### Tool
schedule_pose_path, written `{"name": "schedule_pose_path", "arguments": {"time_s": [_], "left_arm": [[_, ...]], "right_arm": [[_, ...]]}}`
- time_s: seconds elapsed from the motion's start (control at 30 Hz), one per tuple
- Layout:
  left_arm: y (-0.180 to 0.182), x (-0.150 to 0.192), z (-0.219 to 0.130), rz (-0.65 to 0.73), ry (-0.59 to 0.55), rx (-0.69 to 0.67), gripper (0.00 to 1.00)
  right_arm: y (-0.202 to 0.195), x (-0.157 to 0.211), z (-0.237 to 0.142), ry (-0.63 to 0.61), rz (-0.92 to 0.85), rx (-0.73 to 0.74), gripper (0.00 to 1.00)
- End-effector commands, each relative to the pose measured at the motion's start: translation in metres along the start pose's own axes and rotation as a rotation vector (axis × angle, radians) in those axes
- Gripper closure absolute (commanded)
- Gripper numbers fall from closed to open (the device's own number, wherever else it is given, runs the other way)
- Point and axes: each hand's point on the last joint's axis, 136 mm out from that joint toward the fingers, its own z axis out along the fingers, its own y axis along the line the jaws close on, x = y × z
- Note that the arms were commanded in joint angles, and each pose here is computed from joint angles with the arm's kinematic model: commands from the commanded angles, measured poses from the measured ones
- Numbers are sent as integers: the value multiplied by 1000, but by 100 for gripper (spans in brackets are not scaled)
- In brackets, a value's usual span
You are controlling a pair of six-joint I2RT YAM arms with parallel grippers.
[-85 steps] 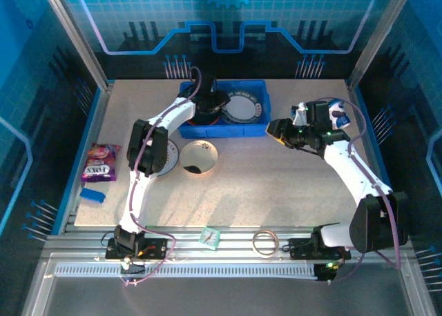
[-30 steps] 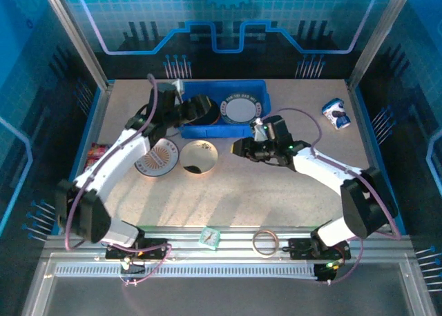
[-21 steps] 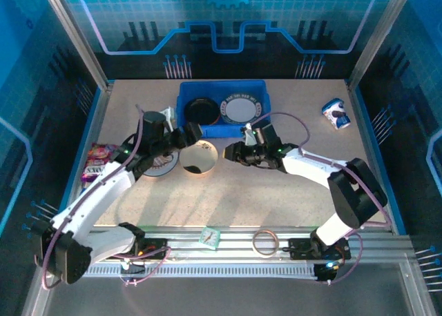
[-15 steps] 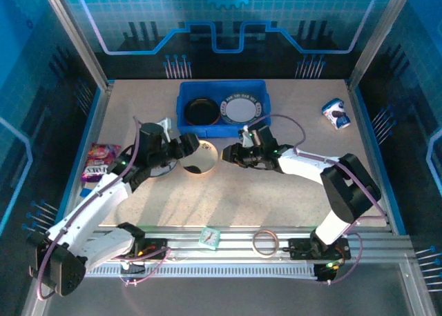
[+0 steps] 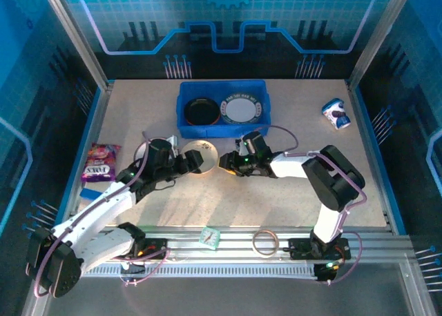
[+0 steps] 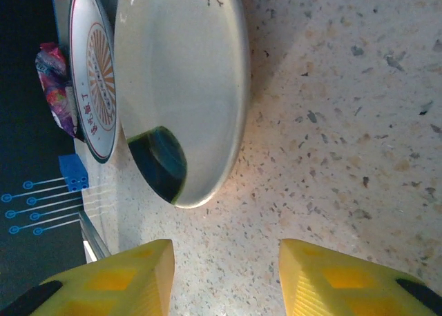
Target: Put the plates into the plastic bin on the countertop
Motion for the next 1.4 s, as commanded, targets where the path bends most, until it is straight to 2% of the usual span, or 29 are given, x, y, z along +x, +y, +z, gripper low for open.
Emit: {"name": "schedule_pose_path", "arguments": {"time_s": [0.0, 0.63, 0.87, 1.23, 1.37], "left_arm": [[-5, -3, -2, -16, -36, 27, 22], [9, 1, -1, -21, -39, -17, 22], [10, 1, -1, -15, -42, -25, 22], [15, 1, -1, -7, -49, -44, 22], [18, 1, -1, -3, -51, -52, 22]], "right_arm": [[5, 3, 8, 10, 7, -37, 57], [-9, -6, 33, 14, 60, -45, 63], [5, -20, 35, 0, 59, -57, 63], [-18, -20, 38, 29, 91, 118, 66], [-18, -22, 40, 26, 79, 134, 66]]}}
